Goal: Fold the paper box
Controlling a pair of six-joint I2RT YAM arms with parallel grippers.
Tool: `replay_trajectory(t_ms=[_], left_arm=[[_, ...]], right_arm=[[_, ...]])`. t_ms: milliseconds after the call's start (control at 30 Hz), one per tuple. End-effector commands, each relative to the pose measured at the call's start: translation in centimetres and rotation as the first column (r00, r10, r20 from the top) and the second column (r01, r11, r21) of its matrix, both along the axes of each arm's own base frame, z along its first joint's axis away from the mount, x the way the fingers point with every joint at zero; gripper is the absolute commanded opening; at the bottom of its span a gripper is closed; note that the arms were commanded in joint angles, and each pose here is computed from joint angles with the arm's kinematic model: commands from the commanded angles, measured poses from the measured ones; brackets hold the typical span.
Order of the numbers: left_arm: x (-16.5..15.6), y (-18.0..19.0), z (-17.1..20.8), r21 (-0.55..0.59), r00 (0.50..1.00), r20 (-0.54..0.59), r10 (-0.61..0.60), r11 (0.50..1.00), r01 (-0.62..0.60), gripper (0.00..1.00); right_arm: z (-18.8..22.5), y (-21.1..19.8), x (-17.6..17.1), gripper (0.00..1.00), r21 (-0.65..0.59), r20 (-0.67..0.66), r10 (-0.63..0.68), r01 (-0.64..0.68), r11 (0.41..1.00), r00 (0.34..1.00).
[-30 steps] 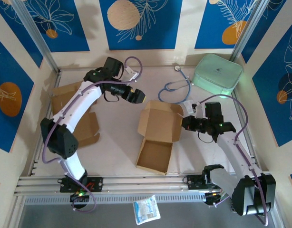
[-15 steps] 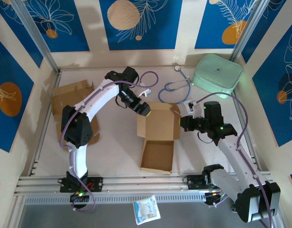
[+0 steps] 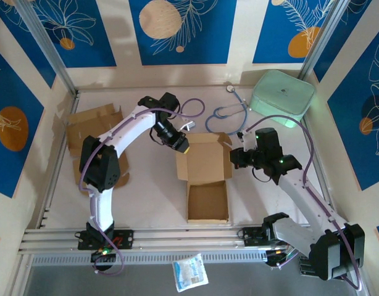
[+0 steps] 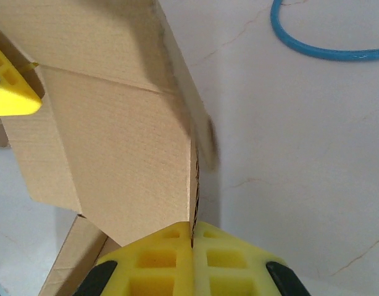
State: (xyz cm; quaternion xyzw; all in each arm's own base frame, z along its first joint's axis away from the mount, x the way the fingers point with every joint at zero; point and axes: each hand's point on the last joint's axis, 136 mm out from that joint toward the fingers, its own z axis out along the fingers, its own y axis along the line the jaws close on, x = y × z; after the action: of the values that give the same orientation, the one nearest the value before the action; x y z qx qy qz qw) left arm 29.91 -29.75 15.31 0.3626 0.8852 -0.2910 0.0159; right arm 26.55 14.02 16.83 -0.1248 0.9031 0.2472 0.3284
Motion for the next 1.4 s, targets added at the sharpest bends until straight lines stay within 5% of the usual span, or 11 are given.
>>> replay_trajectory(t_ms=[0,133,300,500,800,1067,1367], left_arm=[[0.4,0.2,1.6,-0.001,0.997,0.082,0.012,1.0,-0.012,0.14],[1.0,0.3,2.3,0.004,0.992,0.123,0.03,1.0,-0.031,0.07],[1.4,0.4,3.7,-0.017,0.978,0.208,0.027,1.0,-0.024,0.04],[1.5,0.7,5.4,-0.008,0.947,0.32,-0.008,1.0,0.012,0.03],[2.0,1.0,5.9,0.047,0.919,0.393,-0.026,0.999,0.008,0.02],[2.6,0.9,6.2,0.07,0.888,0.46,-0.013,0.997,-0.022,0.0],[4.7,0.7,6.4,0.036,0.858,0.495,0.139,0.983,-0.18,0.0]], right_arm=[[1.3,-0.2,0.6,0.0,-0.027,0.045,-0.005,0.007,1.0,0.999],[2.0,-0.1,0.3,0.05,-0.034,0.052,0.002,0.0,0.999,0.999],[3.4,-0.1,-0.7,0.51,-0.074,0.035,0.058,-0.055,0.996,0.998],[5.7,0.3,-1.3,0.73,-0.136,-0.016,0.145,-0.146,0.98,0.989],[4.9,1.8,0.0,0.69,-0.222,-0.138,0.217,-0.244,0.944,0.966],[2.9,2.2,2.3,0.45,-0.308,-0.219,0.163,-0.227,0.924,0.962],[2.7,2.2,3.6,0.21,-0.337,-0.213,0.071,-0.141,0.931,0.975]])
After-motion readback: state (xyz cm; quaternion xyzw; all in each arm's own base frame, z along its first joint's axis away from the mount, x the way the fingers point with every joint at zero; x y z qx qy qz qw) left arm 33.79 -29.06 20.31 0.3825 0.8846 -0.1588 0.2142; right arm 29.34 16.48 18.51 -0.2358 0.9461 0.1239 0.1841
